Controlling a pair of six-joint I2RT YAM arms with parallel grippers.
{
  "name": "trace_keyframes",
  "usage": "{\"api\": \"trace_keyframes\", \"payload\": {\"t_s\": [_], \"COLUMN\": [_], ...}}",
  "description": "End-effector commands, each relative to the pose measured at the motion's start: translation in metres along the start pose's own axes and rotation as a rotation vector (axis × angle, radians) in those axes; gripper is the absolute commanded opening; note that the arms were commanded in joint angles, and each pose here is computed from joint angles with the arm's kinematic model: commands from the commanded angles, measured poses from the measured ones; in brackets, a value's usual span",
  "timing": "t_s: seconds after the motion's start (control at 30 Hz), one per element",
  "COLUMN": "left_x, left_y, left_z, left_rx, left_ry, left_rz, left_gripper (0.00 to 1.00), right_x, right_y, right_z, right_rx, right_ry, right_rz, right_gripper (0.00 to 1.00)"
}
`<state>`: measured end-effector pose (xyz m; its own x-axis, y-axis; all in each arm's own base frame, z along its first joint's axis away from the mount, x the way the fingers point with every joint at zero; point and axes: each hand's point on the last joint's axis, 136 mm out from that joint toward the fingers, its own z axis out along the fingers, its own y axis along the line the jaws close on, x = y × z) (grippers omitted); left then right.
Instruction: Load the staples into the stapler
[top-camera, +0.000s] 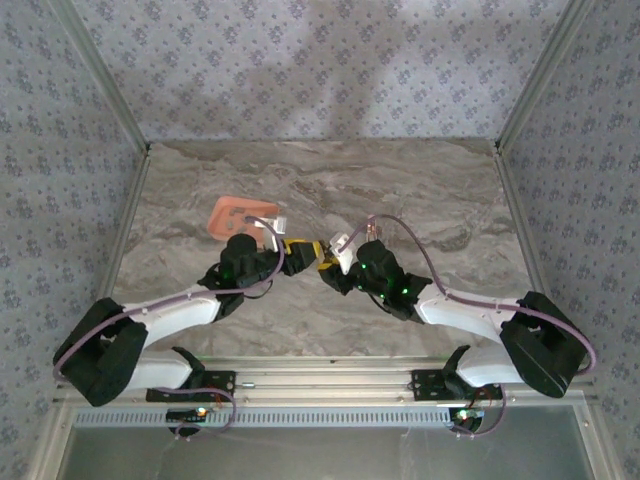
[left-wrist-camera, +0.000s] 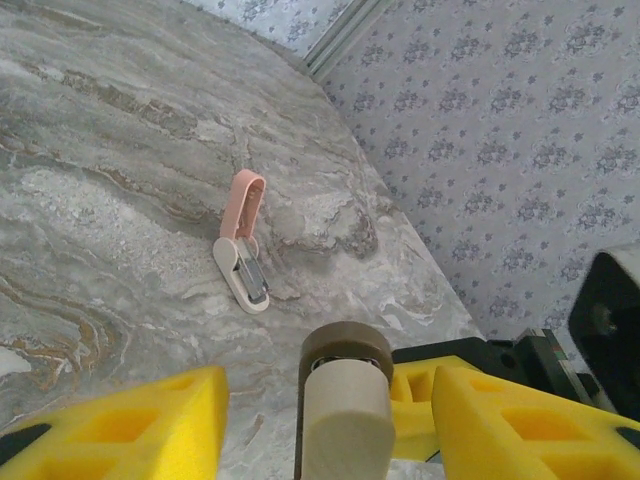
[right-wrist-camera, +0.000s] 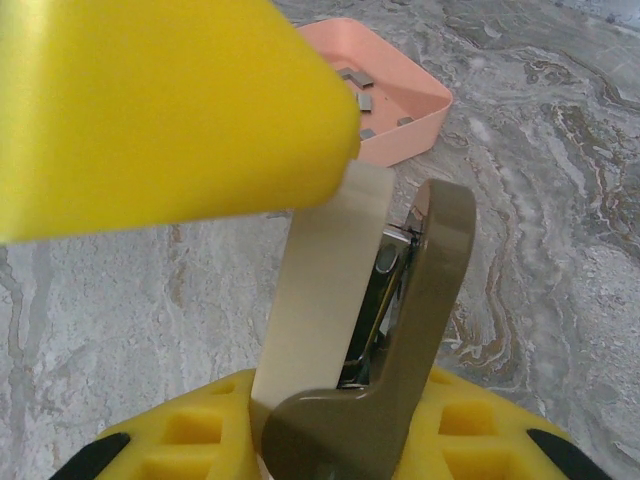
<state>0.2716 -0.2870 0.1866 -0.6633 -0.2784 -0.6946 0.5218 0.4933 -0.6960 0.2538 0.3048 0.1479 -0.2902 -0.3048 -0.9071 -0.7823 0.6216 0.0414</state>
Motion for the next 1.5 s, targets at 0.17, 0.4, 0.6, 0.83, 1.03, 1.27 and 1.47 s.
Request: {"api": "trace_keyframes", "payload": {"t_s": [0.17,0.4,0.6,0.83,1.03,1.27,1.47], "left_x": [-0.012,-0.009,-0.008,-0.010,-0.010,-0.010,-0.007], "left_y": [-0.018,-0.017,-0.018,-0.023,-0.022,-0.020,-0.022], "left_z": [0.006,0.011,0.014,0.017,0.018,0.017,0.010], "left_rx": [0.071,0.083,0.099,0.126,0.122,0.096,0.054], "left_ry": [-0.032,-0.021,-0.024,-0.019,-0.016,-0.010,0.052], "left_rz": [0.000,-0.007,-0.009,-0.013,-0.011,0.037,0.310], "left_gripper": [0.55,0.51,0.49,0.44,0.28,0.14,0.06], "right_x": [-0.018,-0.021,-0.022,-0.023,-0.025,-0.023,-0.017], "right_y": [0.000,0.000,0.001,0.002,0.002,0.001,-0.004], "right_z": [-0.001,-0.002,-0.002,-0.003,-0.004,-0.006,-0.026], "right_rx": [0.012,0.014,0.009,0.008,0.009,0.016,0.013], "right_ry": [-0.059,-0.066,-0.070,-0.073,-0.078,-0.071,-0.053], "right_rz": [-0.026,-0.028,-0.029,-0.032,-0.039,-0.042,0.031], "right_gripper": [0.26,0.26,0.26,0.26,0.26,0.29,0.54]}}
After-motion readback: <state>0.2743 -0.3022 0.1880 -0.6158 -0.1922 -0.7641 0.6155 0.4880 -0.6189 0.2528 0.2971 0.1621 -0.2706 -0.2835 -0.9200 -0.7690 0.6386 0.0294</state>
